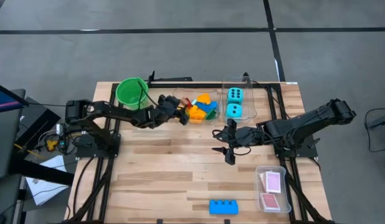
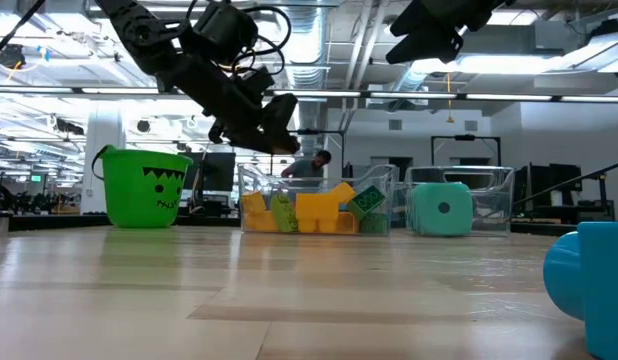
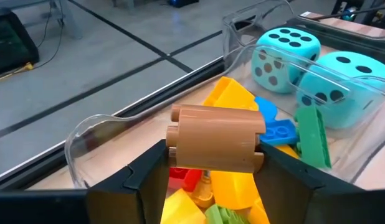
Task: Pick & Place Toys
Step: Put the brown gamepiece into the left transparent bin, then put the blue gamepiece into the left transparent bin
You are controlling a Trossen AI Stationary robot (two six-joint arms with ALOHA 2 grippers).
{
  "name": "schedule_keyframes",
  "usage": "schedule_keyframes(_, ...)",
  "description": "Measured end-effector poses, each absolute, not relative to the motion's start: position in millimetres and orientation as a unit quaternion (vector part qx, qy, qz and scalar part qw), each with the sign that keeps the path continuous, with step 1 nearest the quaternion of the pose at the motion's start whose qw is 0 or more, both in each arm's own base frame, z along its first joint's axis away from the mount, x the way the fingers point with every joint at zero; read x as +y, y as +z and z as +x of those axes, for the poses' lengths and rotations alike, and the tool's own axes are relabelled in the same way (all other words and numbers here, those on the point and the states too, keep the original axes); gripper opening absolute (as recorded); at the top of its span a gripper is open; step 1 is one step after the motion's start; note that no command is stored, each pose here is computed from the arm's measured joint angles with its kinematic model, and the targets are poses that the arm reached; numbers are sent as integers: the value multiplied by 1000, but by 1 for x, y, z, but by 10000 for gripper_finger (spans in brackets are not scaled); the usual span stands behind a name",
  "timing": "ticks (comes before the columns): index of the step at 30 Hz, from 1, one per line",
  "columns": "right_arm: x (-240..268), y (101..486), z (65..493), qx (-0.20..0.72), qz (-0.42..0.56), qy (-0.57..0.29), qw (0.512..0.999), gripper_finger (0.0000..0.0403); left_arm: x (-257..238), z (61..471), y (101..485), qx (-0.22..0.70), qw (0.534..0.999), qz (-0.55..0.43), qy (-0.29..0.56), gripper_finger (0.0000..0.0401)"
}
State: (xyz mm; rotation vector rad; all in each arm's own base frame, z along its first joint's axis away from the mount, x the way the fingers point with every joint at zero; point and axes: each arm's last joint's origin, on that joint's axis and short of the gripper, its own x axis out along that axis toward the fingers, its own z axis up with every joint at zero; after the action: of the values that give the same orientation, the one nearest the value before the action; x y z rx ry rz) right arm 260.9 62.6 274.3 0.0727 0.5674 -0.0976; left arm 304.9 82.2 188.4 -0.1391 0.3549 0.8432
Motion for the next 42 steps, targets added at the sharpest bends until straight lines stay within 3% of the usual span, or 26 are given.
schedule_keyframes(10, 63, 274, 261, 280, 39, -49, 958, 246, 82, 305, 188, 171, 895, -67, 407, 244)
schedule_keyframes(22, 63, 274, 261, 280, 40, -49, 958, 246, 79, 306, 189, 165, 897, -81, 401, 241)
schedule_keyframes(32, 62, 272, 260, 290, 55, -55, 954, 246, 13, 296, 245, 102, 973, -160, 131, 239)
schedule_keyframes(36, 63, 272, 259, 290, 58, -55, 954, 246, -28, 285, 263, 87, 985, -143, 29, 241)
schedule_keyframes(42, 66, 273, 259, 290, 57, -48, 954, 246, -68, 264, 285, 55, 993, -93, -58, 242)
